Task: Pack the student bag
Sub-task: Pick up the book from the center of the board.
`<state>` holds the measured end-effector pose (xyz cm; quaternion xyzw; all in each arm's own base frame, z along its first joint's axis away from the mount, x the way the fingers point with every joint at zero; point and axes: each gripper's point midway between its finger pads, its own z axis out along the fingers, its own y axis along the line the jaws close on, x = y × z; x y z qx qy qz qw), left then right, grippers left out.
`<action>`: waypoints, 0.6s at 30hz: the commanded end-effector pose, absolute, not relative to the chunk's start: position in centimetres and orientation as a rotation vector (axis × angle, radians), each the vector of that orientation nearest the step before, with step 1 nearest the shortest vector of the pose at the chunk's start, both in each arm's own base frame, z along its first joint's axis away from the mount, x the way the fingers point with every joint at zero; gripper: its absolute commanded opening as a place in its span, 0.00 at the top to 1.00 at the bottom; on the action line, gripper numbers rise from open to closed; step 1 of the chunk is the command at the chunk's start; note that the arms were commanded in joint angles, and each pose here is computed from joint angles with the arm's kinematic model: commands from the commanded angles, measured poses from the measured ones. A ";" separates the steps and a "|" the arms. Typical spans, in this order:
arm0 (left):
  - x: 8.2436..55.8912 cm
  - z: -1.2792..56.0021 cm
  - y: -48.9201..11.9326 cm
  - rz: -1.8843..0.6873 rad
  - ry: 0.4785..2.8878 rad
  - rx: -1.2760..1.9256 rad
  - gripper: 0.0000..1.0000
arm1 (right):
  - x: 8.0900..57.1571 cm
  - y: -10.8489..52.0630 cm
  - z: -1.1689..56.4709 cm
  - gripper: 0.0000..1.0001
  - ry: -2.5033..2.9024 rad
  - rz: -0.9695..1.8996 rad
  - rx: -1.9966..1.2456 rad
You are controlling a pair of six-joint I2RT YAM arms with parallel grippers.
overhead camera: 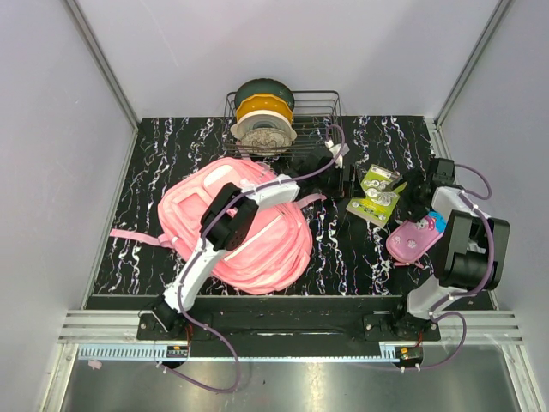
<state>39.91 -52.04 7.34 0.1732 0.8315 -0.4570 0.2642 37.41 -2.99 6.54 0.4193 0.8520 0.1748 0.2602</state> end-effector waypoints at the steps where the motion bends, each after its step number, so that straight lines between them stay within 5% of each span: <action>1: 40.5 9.0 -53.6 -1.354 2.169 0.468 0.01 | 39.2 -3.4 6.1 0.00 2.284 0.506 1.121; 6: 40.4 7.6 -53.8 -1.389 2.184 0.460 0.02 | 39.1 -3.2 4.5 0.02 2.307 0.521 1.128; 18: 37.5 5.0 -53.6 -1.474 2.242 0.475 0.15 | 38.0 -0.3 1.3 0.26 2.360 0.721 1.115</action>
